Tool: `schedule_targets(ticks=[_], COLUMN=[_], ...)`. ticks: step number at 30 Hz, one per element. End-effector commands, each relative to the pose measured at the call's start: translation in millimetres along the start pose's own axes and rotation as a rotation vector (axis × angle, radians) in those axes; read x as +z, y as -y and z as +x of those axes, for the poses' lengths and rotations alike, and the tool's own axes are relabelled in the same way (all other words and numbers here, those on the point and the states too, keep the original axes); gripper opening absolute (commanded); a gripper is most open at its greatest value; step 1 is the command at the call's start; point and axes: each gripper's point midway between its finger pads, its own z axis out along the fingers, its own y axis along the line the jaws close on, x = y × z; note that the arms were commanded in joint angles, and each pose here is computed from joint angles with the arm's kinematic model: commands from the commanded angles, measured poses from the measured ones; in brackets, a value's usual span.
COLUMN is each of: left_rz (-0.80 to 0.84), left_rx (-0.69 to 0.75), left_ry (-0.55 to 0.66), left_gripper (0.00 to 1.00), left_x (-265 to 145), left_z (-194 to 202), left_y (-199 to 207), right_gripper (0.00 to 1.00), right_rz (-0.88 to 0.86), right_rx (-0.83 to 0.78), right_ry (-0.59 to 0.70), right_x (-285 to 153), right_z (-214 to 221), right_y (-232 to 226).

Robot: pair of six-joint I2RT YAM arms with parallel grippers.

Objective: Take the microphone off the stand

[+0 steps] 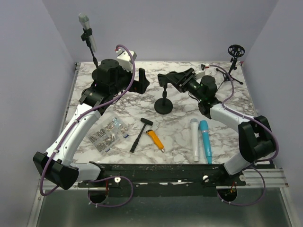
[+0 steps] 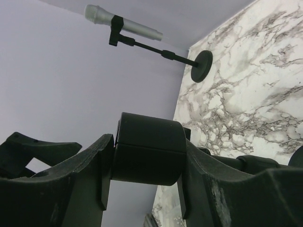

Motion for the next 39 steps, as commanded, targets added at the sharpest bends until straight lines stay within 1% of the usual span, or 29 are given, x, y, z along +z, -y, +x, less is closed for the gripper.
schedule_targets(ticks=[1,10,14,17,20,26,32,35,37,38,39], left_rz=[0.028,0.028,0.026,0.024,0.028,0.034,0.037,0.034,0.033,0.034,0.036], left_rx=[-0.006,-0.006,-0.004,-0.004,-0.006,-0.009,-0.011,-0.012,-0.012,-0.013,-0.015], left_ry=[0.014,0.014,0.015,0.015,0.013,0.011,0.000,-0.009,-0.011,-0.012,-0.015], left_gripper=[0.98,0.98,0.98,0.98,0.98,0.98,0.98,0.98,0.98,0.98,0.98], left_x=[-3,-4,-4,-4,-3,-3,1,3,4,4,5], left_z=[-5,-5,-5,-5,-5,-4,-1,1,2,3,3], left_y=[7,7,7,6,7,8,8,7,6,6,7], right_gripper=[0.43,0.43,0.42,0.41,0.40,0.35,0.35,0.35,0.35,0.35,0.35], right_rz=[0.377,0.409,0.363,0.341,0.334,0.260,0.245,0.280,0.295,0.312,0.321], right_rx=[0.028,0.013,0.041,0.072,0.066,0.122,0.120,0.118,0.114,0.121,0.125], right_ry=[-0.225,-0.209,-0.185,-0.116,-0.030,0.105,0.215,0.279,0.307,0.345,0.360], right_x=[-25,-24,-11,-2,6,19,33,30,30,20,17], right_z=[68,64,43,7,-36,-113,-175,-198,-203,-217,-221], right_y=[134,142,126,116,109,112,135,151,157,167,173])
